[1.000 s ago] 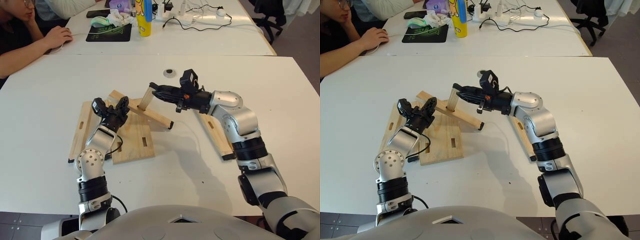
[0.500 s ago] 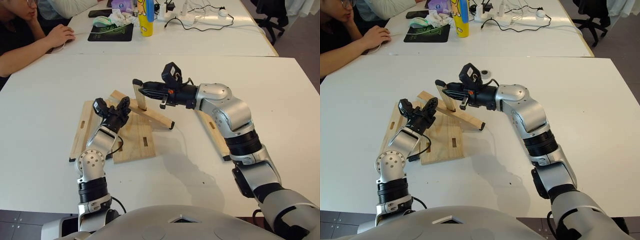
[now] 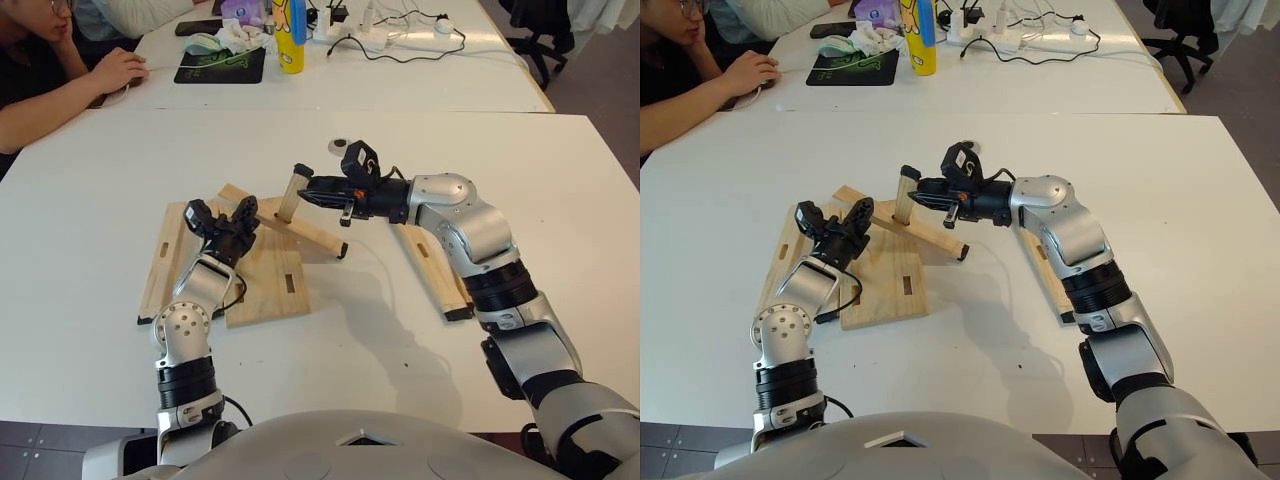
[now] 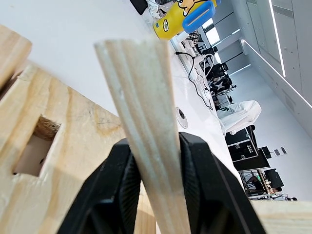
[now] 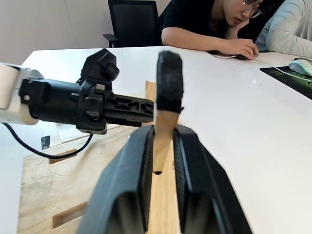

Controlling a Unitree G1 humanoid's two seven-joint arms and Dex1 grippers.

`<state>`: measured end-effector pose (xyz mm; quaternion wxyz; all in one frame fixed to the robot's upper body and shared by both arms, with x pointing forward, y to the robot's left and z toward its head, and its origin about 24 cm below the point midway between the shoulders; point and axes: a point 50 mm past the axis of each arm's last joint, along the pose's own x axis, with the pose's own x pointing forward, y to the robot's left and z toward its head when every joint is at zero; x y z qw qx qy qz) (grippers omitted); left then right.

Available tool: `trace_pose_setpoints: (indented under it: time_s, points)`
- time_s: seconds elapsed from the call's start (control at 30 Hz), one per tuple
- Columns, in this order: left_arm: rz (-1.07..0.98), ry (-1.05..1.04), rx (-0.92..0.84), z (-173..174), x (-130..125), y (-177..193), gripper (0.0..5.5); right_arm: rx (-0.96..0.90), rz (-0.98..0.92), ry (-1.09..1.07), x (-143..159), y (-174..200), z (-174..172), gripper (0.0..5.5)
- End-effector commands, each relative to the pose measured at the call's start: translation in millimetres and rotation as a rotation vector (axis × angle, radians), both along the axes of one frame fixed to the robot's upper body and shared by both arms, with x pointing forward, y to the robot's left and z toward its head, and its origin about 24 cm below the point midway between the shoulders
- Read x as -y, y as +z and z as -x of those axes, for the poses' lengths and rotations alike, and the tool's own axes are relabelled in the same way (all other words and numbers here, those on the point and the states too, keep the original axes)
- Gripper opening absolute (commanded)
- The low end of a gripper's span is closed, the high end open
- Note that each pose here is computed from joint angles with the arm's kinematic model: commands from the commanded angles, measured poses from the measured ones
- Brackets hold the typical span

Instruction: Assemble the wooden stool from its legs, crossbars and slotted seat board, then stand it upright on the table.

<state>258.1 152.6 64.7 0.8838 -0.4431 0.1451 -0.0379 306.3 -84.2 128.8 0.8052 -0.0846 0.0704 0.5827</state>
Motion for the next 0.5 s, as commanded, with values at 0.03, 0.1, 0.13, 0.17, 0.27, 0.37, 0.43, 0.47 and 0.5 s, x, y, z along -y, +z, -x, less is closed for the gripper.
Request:
trace_pose_setpoints:
  time_s: [0.03, 0.1, 0.13, 0.17, 0.27, 0.37, 0.43, 0.47, 0.5]
  points:
    - [-0.082, -0.054, -0.054, 3, 3, -6, 1.06, -0.161, 0.159, -0.080, 13, -46, 7, 0.43]
    - [-0.083, -0.054, -0.056, 3, 2, -6, 1.06, -0.169, 0.163, -0.082, 16, -47, 7, 0.43]
    - [-0.083, -0.053, -0.056, 3, 2, -6, 1.06, -0.174, 0.165, -0.081, 17, -49, 8, 0.43]
    - [-0.082, -0.051, -0.055, 3, 2, -6, 1.06, -0.183, 0.164, -0.082, 18, -50, 10, 0.43]
    - [-0.074, -0.045, -0.054, 2, 2, -6, 1.06, -0.210, 0.133, -0.094, 20, -55, 14, 0.43]
    - [-0.064, -0.040, -0.053, 2, 2, -6, 1.06, -0.221, 0.081, -0.123, 24, -61, 16, 0.43]
    - [-0.064, -0.039, -0.055, 3, 2, -7, 1.06, -0.219, 0.080, -0.136, 25, -67, 18, 0.43]
    - [-0.064, -0.040, -0.057, 3, 2, -7, 1.06, -0.219, 0.086, -0.138, 25, -70, 19, 0.43]
    - [-0.066, -0.043, -0.059, 3, 2, -7, 1.06, -0.212, 0.091, -0.130, 22, -71, 20, 0.43]
